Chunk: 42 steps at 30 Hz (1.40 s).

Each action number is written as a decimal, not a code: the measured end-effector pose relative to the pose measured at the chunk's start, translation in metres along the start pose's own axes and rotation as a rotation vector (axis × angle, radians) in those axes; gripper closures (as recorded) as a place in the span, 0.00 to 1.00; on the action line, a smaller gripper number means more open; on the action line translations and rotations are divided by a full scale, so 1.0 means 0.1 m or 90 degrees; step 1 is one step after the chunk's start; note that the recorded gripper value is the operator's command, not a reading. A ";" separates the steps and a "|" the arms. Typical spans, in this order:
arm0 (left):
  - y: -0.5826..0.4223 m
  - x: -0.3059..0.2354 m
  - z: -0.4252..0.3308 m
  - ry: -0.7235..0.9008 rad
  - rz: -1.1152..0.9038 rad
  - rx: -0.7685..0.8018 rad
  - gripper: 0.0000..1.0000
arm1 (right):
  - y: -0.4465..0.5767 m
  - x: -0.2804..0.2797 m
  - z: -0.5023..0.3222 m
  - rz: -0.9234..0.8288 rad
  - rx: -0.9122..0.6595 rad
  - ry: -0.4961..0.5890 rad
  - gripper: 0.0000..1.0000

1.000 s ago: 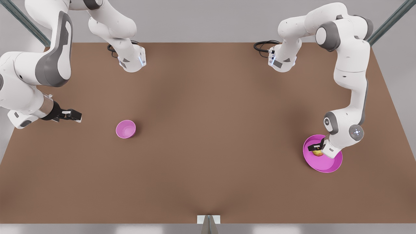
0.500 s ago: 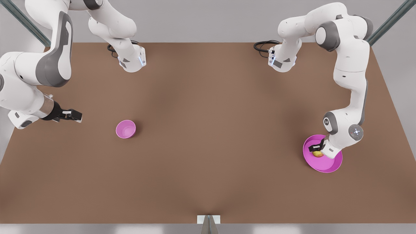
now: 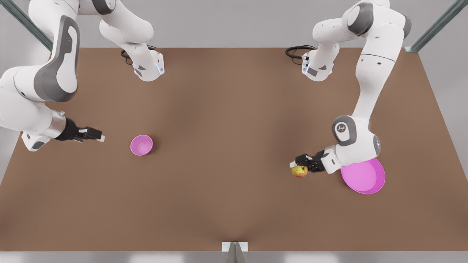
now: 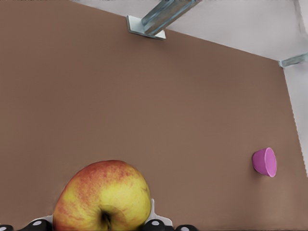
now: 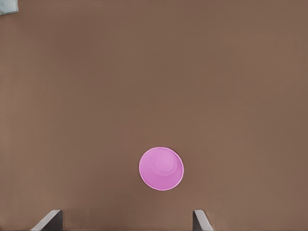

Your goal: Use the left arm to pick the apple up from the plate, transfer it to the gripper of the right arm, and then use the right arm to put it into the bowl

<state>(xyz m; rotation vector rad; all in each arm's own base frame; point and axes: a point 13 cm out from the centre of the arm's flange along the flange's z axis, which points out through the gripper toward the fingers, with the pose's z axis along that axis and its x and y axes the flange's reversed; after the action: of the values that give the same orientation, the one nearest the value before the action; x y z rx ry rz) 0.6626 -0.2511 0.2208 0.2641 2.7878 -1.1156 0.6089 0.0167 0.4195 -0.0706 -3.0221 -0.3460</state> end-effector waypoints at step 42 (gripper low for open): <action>-3.16 -0.15 2.40 -0.435 0.769 0.396 0.30 | 3.29 -0.28 1.84 -0.036 -0.600 -0.032 0.00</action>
<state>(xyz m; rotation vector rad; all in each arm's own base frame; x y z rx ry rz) 0.6245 -0.6439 0.2632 1.1375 1.1963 -1.2526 0.6384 0.3775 0.3113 -0.0586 -2.6075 -1.7273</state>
